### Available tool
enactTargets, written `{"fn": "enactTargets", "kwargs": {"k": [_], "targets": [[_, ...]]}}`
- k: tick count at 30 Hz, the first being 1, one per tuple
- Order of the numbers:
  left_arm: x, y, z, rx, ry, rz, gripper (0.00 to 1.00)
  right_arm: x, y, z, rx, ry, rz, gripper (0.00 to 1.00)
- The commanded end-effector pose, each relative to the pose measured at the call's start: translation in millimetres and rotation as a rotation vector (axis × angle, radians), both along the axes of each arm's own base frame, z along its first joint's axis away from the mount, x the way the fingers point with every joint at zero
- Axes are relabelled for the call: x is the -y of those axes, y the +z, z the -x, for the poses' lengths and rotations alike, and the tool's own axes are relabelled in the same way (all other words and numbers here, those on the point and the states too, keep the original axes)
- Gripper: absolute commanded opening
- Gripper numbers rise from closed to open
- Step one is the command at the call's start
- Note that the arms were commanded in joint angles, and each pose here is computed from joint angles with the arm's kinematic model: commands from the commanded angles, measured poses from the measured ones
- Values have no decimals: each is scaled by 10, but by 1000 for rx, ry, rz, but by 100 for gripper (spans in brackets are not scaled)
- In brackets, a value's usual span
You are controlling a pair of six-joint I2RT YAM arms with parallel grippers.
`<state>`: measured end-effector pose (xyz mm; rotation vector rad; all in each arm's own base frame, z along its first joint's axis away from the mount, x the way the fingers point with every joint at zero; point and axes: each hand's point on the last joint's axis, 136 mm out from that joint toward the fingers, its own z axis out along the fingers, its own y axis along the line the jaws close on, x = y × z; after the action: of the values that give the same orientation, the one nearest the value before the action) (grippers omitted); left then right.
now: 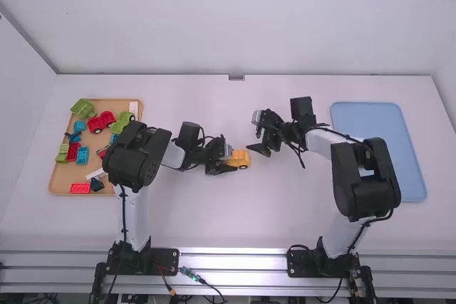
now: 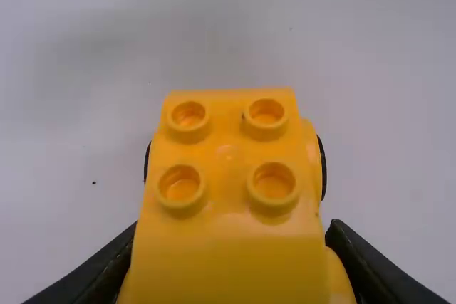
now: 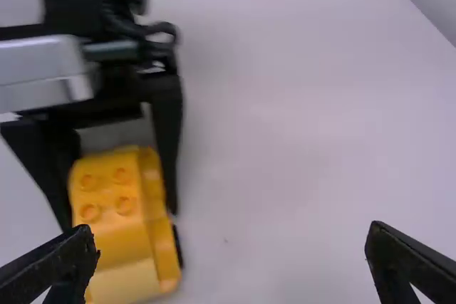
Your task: Assemble lego blocks to make yellow taxi
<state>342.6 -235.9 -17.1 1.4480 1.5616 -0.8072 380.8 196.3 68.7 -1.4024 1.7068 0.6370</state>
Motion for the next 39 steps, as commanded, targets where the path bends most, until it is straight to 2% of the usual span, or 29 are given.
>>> {"fn": "enactTargets", "kwargs": {"k": [1,2,3,5,8,11,12,15,21,25,29,33,39], "targets": [[-142,-274,-40,-1,76,-128,33,230,68,-168,-39,-184,56,99],[-139,-269,-48,-1,76,-127,43,275,72,-193,-46,-215,65,99],[-139,-269,-48,-1,76,-127,46,278,75,-192,-50,-218,64,99],[-151,-277,-84,3,87,-141,99,266,55,-150,-77,-218,49,99],[-169,-287,-120,1,100,-159,99,213,10,-29,-90,-169,28,99],[-165,-184,-106,-44,92,-169,99,106,-88,293,-69,-23,-26,99],[-165,-176,-105,-47,92,-170,99,102,-93,307,-68,-18,-29,99],[-259,51,-128,-56,105,-221,99,30,-159,563,-33,63,-108,99],[-352,522,48,3,0,-251,99,-68,-180,806,33,126,-191,99],[-391,709,100,48,-20,-258,99,-240,-309,807,34,165,-182,99],[-451,751,96,58,-2,-256,99,-412,-429,715,-17,218,-202,99],[-605,763,33,21,63,-246,99,-482,-456,719,-43,351,-260,99],[-823,874,-52,-9,129,-180,99,-610,-606,677,-92,409,-239,99]]}}
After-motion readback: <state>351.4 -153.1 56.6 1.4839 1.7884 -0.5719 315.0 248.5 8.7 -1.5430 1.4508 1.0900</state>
